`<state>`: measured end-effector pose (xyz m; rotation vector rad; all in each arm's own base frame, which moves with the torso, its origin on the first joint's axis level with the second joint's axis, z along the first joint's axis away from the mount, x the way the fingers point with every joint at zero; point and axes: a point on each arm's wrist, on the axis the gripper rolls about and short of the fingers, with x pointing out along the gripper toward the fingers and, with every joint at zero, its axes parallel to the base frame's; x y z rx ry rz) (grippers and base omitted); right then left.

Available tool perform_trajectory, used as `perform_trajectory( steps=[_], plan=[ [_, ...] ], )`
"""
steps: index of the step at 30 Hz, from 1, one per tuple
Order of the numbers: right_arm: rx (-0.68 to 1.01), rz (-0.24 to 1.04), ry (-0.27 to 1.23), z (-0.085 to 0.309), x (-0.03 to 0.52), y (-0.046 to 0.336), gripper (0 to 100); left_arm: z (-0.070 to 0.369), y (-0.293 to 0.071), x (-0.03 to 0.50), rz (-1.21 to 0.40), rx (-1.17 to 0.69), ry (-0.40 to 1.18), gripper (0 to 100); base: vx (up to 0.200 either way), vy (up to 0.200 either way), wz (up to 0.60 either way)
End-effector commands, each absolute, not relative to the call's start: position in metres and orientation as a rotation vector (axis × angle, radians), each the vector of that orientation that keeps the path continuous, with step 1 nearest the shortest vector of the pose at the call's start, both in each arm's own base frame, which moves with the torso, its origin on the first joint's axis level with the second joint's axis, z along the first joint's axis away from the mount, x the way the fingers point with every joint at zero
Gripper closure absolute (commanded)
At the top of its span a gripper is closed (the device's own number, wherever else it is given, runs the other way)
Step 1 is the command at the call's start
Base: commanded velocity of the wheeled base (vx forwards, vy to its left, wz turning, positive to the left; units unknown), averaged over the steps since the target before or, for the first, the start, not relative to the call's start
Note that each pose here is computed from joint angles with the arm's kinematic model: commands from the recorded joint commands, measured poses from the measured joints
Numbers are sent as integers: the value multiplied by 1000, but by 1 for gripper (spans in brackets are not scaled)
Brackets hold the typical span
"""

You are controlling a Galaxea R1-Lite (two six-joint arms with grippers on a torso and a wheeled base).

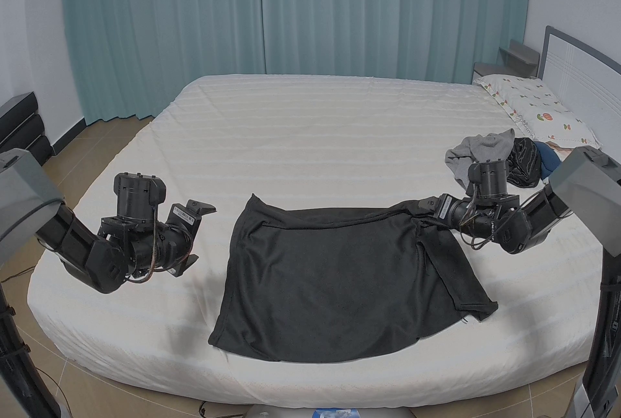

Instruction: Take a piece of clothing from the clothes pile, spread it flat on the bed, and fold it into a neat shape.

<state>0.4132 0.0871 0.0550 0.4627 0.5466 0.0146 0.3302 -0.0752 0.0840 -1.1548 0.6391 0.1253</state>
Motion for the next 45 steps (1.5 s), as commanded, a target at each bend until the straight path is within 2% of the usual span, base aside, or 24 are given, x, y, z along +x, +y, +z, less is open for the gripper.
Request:
perform_trajectory(
  steps=[1, 18, 19, 30, 38, 45],
  plan=[
    [418, -3, 634, 19, 422, 101, 0, 64, -76, 326, 149, -1150, 687, 0, 0, 0, 0],
    [387, -50, 686, -7, 438, 106, 0, 63, -75, 326, 154, -1153, 685, 0, 0, 0, 0],
    [387, -50, 687, -9, 438, 107, 100, 63, -75, 326, 155, -1155, 685, 0, 0, 0, 0],
    [397, -60, 675, -2, 439, 101, 100, 63, -73, 327, 160, -1160, 680, 0, 0, 0, 0],
    [447, -90, 596, 33, 440, 74, 100, 57, -76, 327, 163, -1146, 700, 0, 0, 0, 0],
    [473, -126, 564, 40, 444, 44, 100, 54, -77, 327, 169, -1140, 711, 0, 0, 0, 0]
  ],
)
